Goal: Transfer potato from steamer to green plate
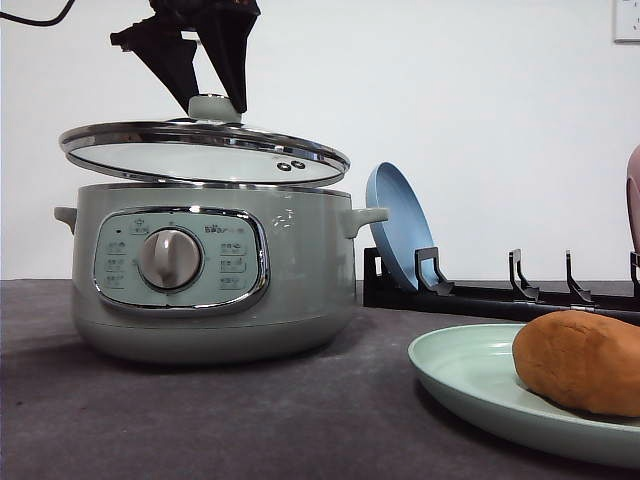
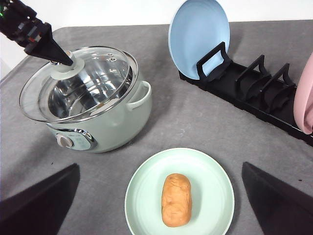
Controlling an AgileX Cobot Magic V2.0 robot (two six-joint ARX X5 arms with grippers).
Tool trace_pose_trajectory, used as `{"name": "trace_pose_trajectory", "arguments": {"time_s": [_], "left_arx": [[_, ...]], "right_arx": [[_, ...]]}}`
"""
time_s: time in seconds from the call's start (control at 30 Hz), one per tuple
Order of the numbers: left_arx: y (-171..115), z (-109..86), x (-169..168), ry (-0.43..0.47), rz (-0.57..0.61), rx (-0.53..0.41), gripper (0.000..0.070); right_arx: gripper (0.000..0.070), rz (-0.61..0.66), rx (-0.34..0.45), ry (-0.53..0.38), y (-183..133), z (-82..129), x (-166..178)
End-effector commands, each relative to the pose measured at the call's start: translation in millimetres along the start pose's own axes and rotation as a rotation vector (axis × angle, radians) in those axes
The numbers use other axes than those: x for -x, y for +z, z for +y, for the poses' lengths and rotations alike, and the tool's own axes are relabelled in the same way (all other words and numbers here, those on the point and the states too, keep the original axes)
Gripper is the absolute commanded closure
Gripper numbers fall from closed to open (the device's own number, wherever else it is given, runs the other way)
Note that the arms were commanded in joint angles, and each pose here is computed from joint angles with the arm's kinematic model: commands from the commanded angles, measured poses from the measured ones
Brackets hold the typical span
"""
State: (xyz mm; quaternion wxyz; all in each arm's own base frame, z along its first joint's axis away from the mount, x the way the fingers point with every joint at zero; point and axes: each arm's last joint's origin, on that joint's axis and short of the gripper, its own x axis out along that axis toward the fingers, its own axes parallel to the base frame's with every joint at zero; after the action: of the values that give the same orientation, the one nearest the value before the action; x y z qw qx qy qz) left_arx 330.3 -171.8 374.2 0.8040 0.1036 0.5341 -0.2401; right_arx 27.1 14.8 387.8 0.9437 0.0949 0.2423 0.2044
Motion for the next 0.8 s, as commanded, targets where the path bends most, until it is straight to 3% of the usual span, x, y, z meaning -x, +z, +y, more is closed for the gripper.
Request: {"name": "trace_pose_trajectory", "arguments": {"time_s": [0.0,0.77], "left_arx": [[4,-3.3,13,-0.003,-0.068,-0.013,0.07],[14,1.5,-20,0.048,-0.017,-0.007,0.07]], "right_arx": [[0.0,-0.017,-0.013,0.008,3,1,3],[0.0,-0.02,-0.017,0.001,3,1,3]]}}
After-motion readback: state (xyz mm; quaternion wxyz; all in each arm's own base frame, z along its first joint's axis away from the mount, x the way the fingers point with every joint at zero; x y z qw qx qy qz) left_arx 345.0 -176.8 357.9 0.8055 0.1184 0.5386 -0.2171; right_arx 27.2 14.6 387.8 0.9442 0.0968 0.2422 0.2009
